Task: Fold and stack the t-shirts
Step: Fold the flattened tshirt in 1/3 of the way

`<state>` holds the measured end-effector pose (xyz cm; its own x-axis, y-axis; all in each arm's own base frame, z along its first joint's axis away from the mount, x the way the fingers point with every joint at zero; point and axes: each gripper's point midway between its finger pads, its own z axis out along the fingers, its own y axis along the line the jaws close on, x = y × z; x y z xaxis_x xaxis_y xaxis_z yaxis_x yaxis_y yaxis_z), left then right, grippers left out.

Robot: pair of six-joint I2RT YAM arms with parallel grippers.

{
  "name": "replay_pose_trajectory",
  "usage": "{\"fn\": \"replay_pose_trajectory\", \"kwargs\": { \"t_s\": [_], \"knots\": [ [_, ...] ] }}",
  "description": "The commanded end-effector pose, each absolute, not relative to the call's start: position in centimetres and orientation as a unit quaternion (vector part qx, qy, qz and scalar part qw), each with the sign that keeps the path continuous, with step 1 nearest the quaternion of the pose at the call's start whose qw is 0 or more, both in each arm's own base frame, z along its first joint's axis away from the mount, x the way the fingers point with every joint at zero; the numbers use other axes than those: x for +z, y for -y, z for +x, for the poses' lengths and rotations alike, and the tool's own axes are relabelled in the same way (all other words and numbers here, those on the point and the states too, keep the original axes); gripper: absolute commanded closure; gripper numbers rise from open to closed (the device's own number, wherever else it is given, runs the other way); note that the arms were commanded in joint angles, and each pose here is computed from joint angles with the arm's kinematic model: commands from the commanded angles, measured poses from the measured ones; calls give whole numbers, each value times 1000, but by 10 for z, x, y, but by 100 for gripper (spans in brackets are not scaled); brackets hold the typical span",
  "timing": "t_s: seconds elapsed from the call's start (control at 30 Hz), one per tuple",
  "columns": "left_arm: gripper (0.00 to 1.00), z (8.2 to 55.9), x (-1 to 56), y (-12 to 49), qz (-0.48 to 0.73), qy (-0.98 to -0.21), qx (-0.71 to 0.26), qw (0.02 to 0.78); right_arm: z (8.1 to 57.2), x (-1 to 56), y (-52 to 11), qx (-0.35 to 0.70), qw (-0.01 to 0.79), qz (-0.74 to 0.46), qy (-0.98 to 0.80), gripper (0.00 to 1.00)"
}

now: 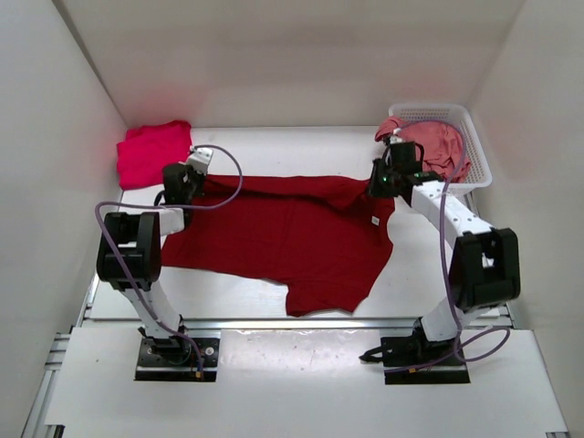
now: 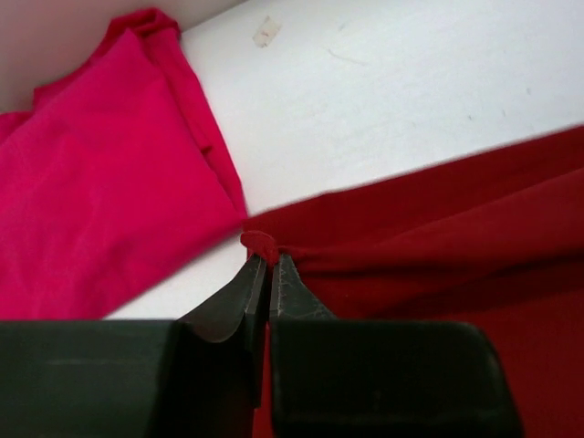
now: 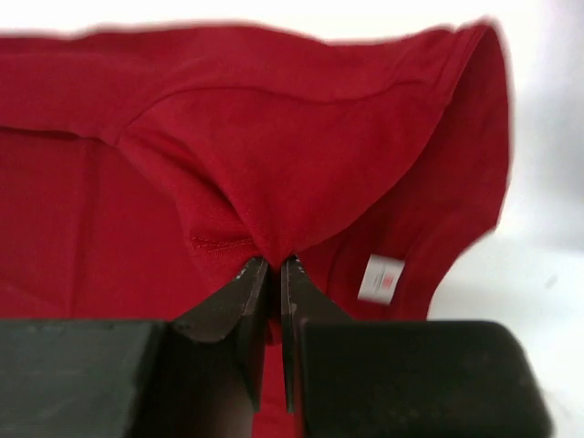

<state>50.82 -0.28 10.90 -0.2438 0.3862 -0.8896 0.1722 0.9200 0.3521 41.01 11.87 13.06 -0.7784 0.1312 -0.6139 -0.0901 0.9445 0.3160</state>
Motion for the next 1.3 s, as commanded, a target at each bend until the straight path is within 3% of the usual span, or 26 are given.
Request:
{"fn": "replay_pose_trajectory", "kwargs": {
  "t_s": [0.0,0.13,0.23,0.27,0.33,0.4,0.5,0.67,0.77,0.9,0.97,1.2,1.27],
  "knots": [
    [88,505,166,11,190,-720,72,663,390,148,-125,184,366,21,-912,100],
    [80,494,142,-4,169,-751,54,636,354,122,-123,208,338,48,-917,100],
    [60,485,137,-2,182,-756,60,626,333,110,-144,253,310,28,-916,100],
    [55,483,132,1,185,-760,57,620,327,106,-147,255,303,21,-918,97],
    [44,478,128,3,184,-770,55,609,319,103,-158,260,288,2,-922,75],
    [32,471,126,3,180,-777,50,601,310,98,-159,259,270,-3,-927,67],
    [26,462,132,-11,150,-787,50,596,303,103,-148,257,277,12,-926,56],
    [32,458,148,-51,52,-818,21,573,288,110,-128,241,296,40,-923,50],
    [35,448,128,-48,64,-852,-25,519,277,110,-118,230,300,64,-924,46],
    [27,447,102,-25,145,-885,16,443,269,106,-110,219,300,102,-923,40],
    [27,449,91,-28,132,-901,46,412,276,107,-108,221,305,120,-919,39],
    [28,469,107,-32,6,-909,-72,411,301,101,-106,226,295,179,-911,43],
    [31,468,109,-27,-11,-907,-114,404,312,95,-106,226,288,183,-912,57]
  ]
}}
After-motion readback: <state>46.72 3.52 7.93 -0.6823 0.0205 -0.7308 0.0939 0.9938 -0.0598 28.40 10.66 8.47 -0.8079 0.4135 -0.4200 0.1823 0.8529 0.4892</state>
